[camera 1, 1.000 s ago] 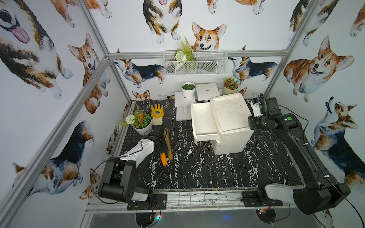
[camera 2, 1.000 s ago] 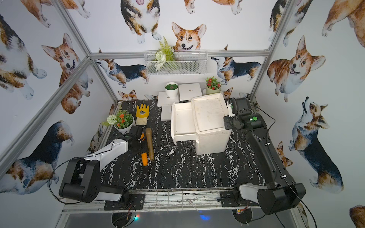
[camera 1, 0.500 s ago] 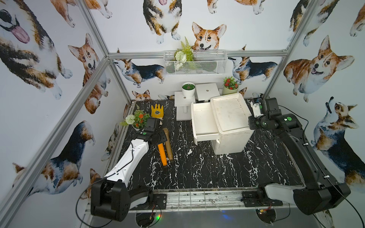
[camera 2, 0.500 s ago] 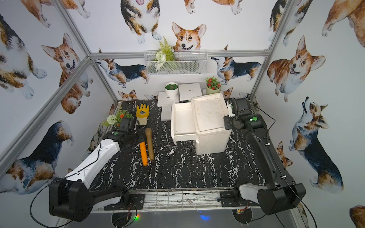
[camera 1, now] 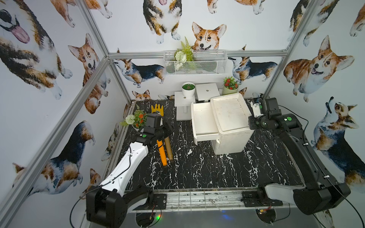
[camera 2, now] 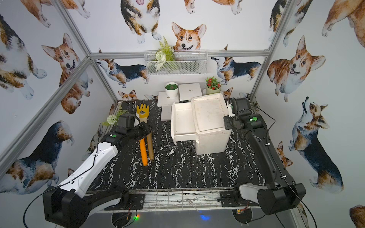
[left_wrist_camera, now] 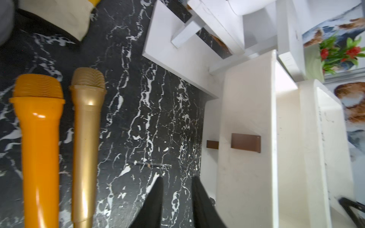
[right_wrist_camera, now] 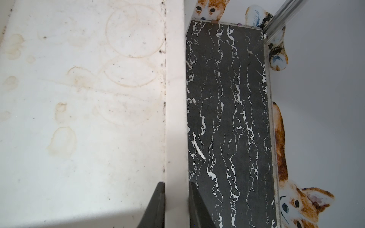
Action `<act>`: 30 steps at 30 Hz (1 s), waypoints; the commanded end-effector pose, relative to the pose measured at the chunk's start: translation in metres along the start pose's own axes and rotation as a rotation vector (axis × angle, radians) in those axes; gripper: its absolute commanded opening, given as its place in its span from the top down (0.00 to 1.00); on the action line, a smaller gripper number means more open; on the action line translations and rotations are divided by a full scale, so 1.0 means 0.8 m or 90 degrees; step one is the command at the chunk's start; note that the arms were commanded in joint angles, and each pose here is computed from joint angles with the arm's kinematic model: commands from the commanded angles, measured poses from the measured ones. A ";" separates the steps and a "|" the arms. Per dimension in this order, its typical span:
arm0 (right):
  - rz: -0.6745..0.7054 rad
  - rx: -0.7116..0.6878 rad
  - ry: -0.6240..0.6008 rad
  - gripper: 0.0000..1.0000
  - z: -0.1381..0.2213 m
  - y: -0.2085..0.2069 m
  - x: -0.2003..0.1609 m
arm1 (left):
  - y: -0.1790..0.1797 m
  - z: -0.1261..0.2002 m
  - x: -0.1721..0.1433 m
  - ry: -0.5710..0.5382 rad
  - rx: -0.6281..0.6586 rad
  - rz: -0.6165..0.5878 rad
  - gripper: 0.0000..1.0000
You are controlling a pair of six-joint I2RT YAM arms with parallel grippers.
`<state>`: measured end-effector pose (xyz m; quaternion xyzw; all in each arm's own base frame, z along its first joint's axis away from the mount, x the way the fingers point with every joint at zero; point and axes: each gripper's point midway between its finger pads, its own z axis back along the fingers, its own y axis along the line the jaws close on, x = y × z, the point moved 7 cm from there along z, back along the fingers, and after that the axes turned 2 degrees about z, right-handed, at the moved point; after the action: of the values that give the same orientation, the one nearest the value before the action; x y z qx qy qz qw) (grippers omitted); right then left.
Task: Take the microphone out of the drawer
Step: Close the drawer in the storage box.
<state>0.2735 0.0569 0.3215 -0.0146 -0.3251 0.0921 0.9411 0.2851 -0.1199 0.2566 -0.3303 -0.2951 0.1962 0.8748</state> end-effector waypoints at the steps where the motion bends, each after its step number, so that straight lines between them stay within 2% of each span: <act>1: 0.018 0.063 0.077 0.80 -0.012 0.016 -0.023 | -0.032 -0.010 -0.005 0.005 -0.078 0.001 1.00; 11: 0.020 0.062 0.076 0.80 -0.012 0.016 -0.024 | -0.060 -0.063 -0.058 0.090 -0.142 0.011 1.00; 25: 0.020 0.063 0.079 0.80 -0.014 0.016 -0.023 | -0.098 -0.073 -0.067 0.090 -0.160 -0.018 1.00; 30: 0.020 0.064 0.080 0.80 -0.014 0.017 -0.023 | -0.114 -0.091 -0.074 0.102 -0.170 -0.028 1.00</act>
<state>0.2743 0.0570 0.3211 -0.0149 -0.3244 0.0921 0.9413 0.2948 -0.2338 0.2421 -0.4238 -0.2447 0.1301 0.8623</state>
